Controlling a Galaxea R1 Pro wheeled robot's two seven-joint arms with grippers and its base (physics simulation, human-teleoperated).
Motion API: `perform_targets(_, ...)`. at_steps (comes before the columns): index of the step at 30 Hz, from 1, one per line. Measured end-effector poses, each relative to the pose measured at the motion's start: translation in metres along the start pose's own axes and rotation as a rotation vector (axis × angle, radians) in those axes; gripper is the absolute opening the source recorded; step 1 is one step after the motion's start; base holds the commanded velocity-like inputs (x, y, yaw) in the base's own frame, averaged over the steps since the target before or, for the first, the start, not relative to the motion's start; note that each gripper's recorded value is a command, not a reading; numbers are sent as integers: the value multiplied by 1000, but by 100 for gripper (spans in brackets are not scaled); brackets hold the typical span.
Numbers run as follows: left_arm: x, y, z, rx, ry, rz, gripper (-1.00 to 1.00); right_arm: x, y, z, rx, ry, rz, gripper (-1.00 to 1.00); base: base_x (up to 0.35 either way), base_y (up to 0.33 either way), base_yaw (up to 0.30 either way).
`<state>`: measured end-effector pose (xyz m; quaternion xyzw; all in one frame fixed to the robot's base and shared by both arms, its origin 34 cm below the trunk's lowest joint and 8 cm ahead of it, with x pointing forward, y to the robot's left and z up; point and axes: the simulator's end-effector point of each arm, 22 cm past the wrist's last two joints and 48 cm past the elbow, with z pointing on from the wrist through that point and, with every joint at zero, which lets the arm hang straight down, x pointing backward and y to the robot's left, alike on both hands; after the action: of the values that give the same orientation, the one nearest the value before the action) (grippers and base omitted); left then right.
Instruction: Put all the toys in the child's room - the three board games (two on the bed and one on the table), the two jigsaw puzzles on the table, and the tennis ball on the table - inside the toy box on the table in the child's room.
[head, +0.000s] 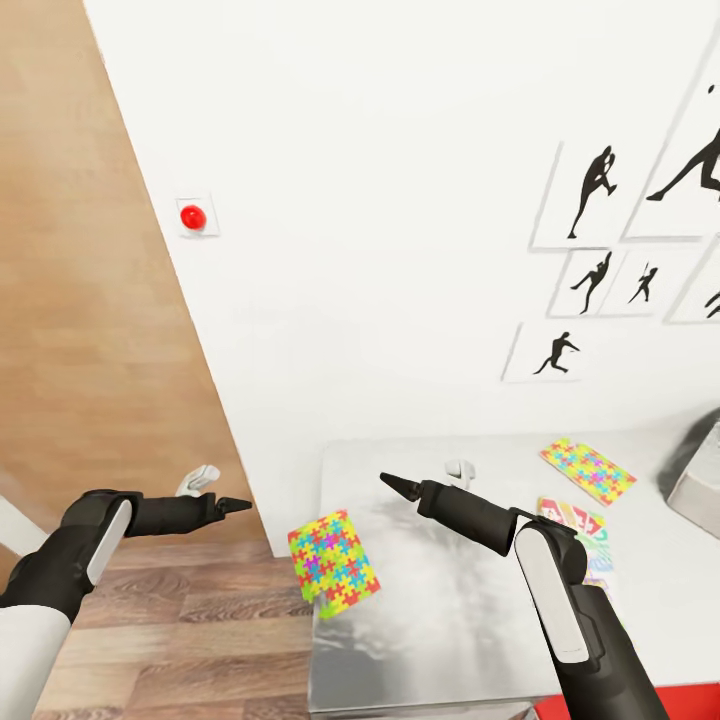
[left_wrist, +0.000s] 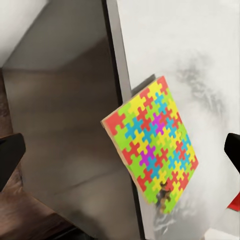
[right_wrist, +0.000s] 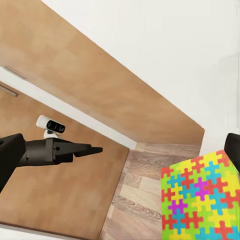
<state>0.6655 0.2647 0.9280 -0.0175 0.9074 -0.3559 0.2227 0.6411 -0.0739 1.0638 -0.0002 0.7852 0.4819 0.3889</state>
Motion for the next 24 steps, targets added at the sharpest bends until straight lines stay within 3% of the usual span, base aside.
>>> perform_targets(8, 0, 0, 0, 1, 0, -1, 100, 0, 1, 0, -5, 0, 3, 100, 2, -187, 0)
perform_targets(24, -2, -3, -2, 4, -6, 4, 100, -1, 15, -1, -52, -2, 1, 100, 0, -14, 0)
